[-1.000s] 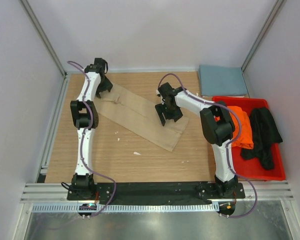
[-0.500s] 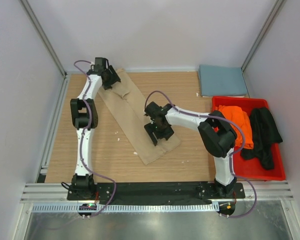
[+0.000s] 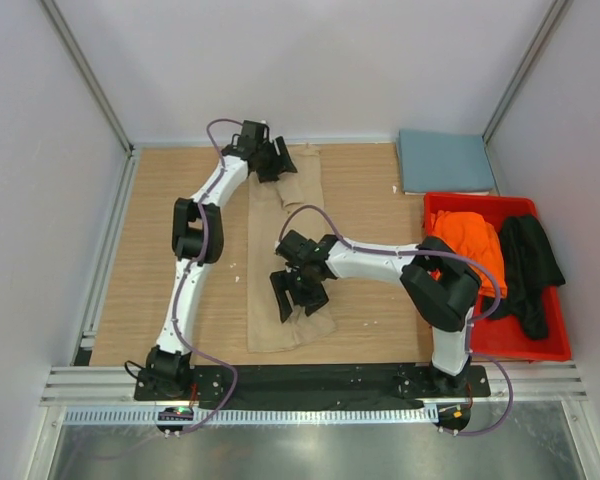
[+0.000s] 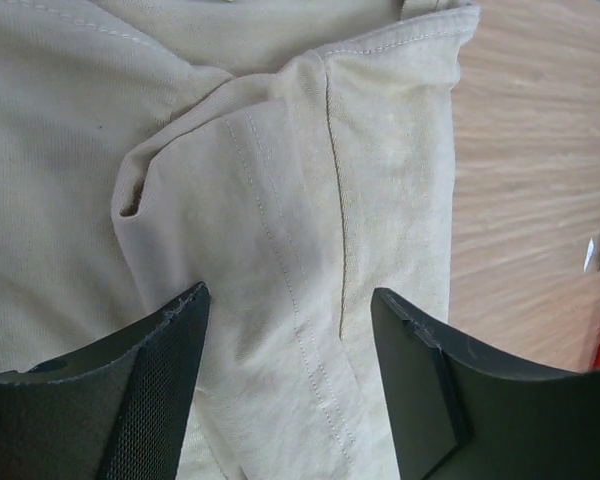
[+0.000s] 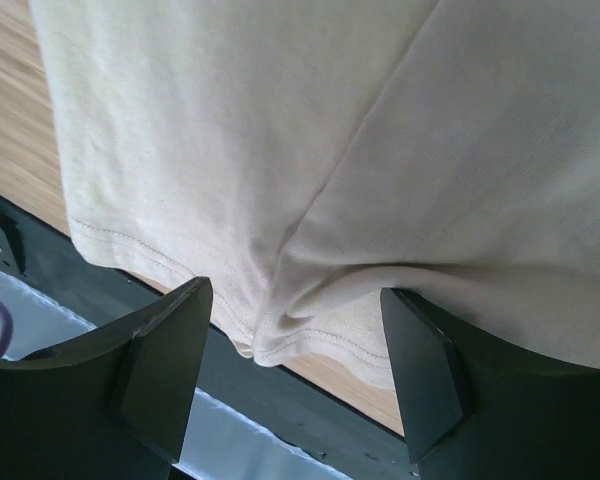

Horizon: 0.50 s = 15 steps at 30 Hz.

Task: Fold and stack the t-shirts
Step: Fold the tshirt

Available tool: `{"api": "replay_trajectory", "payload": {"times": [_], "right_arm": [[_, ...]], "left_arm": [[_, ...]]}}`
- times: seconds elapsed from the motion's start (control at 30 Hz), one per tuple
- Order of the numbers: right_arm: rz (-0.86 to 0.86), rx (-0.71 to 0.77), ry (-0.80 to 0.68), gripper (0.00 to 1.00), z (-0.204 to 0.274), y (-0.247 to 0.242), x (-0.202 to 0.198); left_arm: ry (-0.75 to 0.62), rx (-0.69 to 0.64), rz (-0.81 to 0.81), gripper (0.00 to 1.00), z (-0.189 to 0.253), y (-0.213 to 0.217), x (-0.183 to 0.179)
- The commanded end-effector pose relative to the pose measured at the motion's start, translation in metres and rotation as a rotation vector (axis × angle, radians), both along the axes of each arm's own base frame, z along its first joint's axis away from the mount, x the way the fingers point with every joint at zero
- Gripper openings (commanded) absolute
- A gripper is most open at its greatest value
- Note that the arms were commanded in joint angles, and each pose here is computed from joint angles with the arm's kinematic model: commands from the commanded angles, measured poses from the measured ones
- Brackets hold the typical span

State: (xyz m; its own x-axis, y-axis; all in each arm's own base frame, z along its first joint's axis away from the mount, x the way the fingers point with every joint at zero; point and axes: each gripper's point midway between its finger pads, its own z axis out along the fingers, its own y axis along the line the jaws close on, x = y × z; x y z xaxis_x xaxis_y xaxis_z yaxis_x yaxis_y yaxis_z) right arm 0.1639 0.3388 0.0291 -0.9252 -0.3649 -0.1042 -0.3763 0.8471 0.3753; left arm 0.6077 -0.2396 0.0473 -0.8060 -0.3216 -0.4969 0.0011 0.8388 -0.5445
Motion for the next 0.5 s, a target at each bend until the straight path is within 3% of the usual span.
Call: {"api": "replay_trajectory", "payload": {"times": [0.0,0.07,0.1,0.17,0.2,0.3,0.37,0.43,0.47], "right_arm": [[-0.063,0.138,-0.077,0.74,0.042,0.025,0.014],[-0.073,0.132,-0.148,0.75,0.061,0.022,0.026],[-0.095,0.117,-0.17,0.76,0.072,0.011,0.034],[-0.119,0.101,-0.218,0.77,0.091,-0.001,0.051],[-0.158,0.065,-0.213,0.77,0.094,-0.019,0.06],[-0.22,0.04,-0.245,0.78,0.113,-0.052,0.075],[-0.291,0.031,-0.252,0.78,0.117,-0.085,0.086],[-0.351,0.024,-0.233,0.76,0.109,-0.114,0.089],[-0.341,0.066,-0.239,0.76,0.117,-0.118,0.085]], "left_arm": [[0.13,0.012,-0.051,0.69,-0.026,-0.005,-0.027],[0.083,0.021,-0.03,0.71,0.0,0.001,-0.022],[0.014,0.016,-0.017,0.73,0.039,0.004,-0.018],[-0.04,-0.005,-0.008,0.75,0.077,0.01,-0.015],[-0.08,-0.02,-0.009,0.82,0.109,0.011,-0.018],[-0.13,-0.006,0.004,0.83,0.166,0.026,-0.038],[-0.054,0.037,0.003,0.81,0.153,0.038,-0.063],[-0.033,0.055,0.001,0.79,0.171,0.047,-0.093],[0.07,0.074,-0.009,0.75,0.14,0.052,-0.119]]}}
